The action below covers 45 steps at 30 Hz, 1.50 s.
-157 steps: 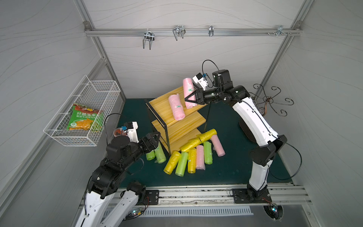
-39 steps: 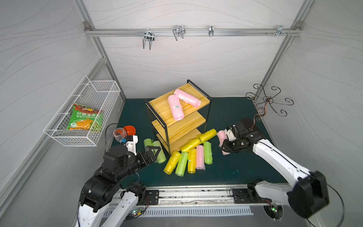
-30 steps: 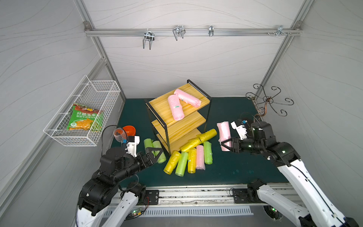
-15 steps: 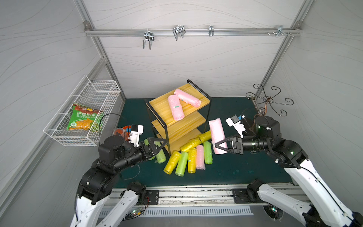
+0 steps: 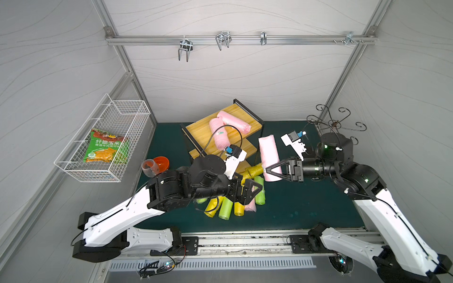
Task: Sort the rolls of trash bags by color and place them on the shelf
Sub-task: Pick up the roll of trash bags from the center of the board.
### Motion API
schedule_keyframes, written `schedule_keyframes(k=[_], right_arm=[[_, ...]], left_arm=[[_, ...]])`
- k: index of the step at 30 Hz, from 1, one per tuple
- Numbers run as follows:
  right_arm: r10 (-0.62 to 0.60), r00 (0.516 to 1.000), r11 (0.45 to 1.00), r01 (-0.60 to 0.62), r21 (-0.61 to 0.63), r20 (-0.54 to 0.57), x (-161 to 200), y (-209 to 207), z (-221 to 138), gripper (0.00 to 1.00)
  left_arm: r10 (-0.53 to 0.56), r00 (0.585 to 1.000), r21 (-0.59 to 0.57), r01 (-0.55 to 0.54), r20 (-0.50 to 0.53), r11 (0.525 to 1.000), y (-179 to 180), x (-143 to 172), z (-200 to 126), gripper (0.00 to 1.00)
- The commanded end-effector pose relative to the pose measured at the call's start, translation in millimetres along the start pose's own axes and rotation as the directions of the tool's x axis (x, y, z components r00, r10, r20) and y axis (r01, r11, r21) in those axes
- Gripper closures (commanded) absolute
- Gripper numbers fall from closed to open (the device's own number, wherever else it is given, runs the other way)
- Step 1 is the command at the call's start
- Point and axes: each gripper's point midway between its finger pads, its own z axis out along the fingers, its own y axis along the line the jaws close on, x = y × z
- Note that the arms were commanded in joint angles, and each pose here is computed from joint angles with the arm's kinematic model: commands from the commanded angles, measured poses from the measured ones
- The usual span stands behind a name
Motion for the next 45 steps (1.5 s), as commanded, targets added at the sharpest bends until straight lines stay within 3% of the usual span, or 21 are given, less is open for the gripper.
schedule_keyframes(k=[1,9,22,30,36,43,45], right_arm=[[-0.066,0.997,0.993,0.069,-0.101,0.032,-8.0,31.7,-8.6,1.00],[-0.012,0.998,0.984,0.001,-0.176,-0.061,12.4,29.6,0.4,1.00],[-0.034,0.986,0.972,-0.005,-0.234,-0.162,34.2,42.8,16.8,1.00],[-0.034,0.979,0.976,-0.011,-0.219,-0.203,43.2,40.7,26.4,1.00],[-0.048,0.980,0.975,0.004,-0.222,-0.194,38.9,43.9,27.1,1.00],[-0.044,0.980,0.979,0.003,-0.206,-0.195,35.8,38.9,32.6,1.00],[-0.043,0.980,0.979,0.003,-0.202,-0.193,34.4,38.6,33.0,1.00]], left_arm=[[-0.006,0.978,0.076,-0.010,0.208,0.997,-16.7,-39.6,-22.3,0.01],[-0.050,0.932,0.178,-0.015,0.360,0.984,-30.2,-63.5,-46.5,0.03],[-0.067,0.943,0.239,-0.014,0.325,0.971,-47.9,-67.0,-31.0,0.04],[-0.097,0.928,0.216,0.018,0.361,0.976,-40.0,-72.1,-34.7,0.41],[-0.107,0.944,0.225,0.036,0.312,0.974,-43.2,-66.3,-22.1,0.54],[-0.115,0.955,0.219,0.055,0.272,0.974,-42.4,-59.7,-12.2,0.56],[-0.114,0.957,0.214,0.057,0.268,0.975,-41.6,-59.1,-12.1,0.65]])
